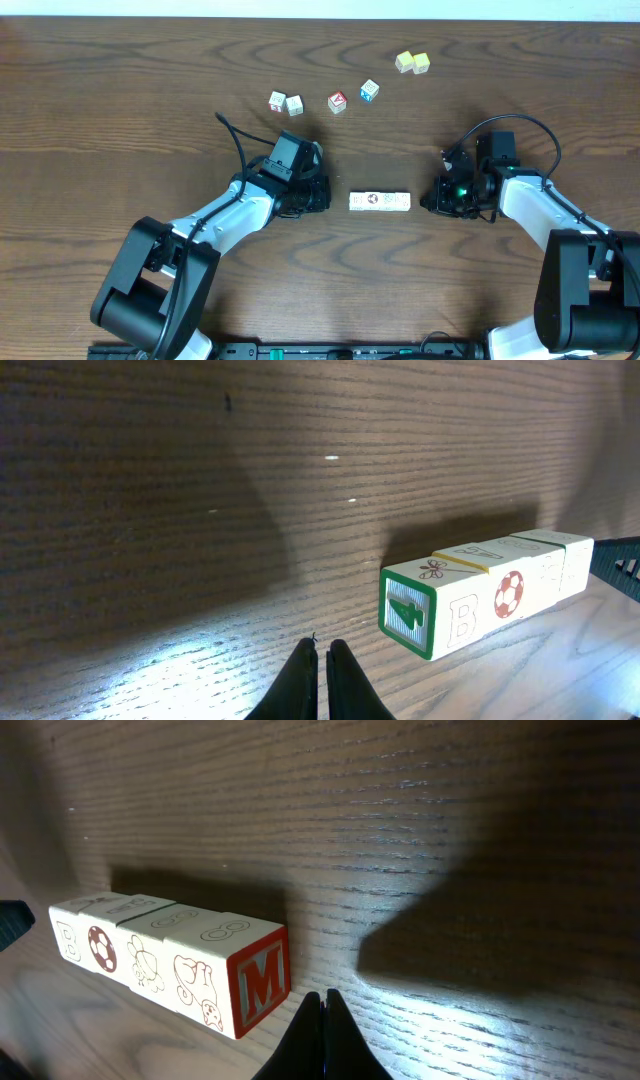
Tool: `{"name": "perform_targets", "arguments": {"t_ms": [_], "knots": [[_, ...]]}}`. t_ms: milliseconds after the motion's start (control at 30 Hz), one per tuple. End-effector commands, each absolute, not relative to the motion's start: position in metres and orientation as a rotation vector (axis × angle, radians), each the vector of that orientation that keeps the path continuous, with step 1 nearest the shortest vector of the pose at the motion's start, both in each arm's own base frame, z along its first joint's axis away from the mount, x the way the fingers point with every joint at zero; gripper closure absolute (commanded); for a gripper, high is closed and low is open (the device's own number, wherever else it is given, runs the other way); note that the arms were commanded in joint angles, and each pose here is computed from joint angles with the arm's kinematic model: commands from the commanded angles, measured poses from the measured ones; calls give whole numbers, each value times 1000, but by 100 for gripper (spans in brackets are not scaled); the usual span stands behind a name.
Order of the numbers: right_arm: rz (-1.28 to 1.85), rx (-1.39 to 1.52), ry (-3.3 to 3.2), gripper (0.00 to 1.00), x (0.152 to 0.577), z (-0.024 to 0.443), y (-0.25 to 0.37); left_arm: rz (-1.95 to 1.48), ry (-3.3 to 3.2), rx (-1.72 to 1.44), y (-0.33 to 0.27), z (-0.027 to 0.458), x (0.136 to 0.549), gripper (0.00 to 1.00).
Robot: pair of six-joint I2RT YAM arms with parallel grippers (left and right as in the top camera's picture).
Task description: Lift 4 blocks
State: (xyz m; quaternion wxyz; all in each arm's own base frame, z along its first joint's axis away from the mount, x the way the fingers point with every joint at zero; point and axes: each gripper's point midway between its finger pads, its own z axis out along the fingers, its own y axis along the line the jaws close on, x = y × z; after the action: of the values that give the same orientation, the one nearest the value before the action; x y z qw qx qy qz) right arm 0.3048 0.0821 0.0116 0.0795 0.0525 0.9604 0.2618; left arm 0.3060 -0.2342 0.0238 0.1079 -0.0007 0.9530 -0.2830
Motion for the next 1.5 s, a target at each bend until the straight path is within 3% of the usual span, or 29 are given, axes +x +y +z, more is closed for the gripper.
{"name": "perform_targets", "arguments": {"t_ms": [0, 1200, 1467], "knots": [[807, 157, 2877, 99, 302, 10, 87, -852, 2795, 43, -239, 26, 307, 93], [874, 131, 2854, 99, 300, 8, 98, -816, 2816, -37, -248, 21, 299, 93], [877, 153, 2857, 99, 299, 8, 98, -740, 2794, -277, -235, 18, 312, 92]]}}
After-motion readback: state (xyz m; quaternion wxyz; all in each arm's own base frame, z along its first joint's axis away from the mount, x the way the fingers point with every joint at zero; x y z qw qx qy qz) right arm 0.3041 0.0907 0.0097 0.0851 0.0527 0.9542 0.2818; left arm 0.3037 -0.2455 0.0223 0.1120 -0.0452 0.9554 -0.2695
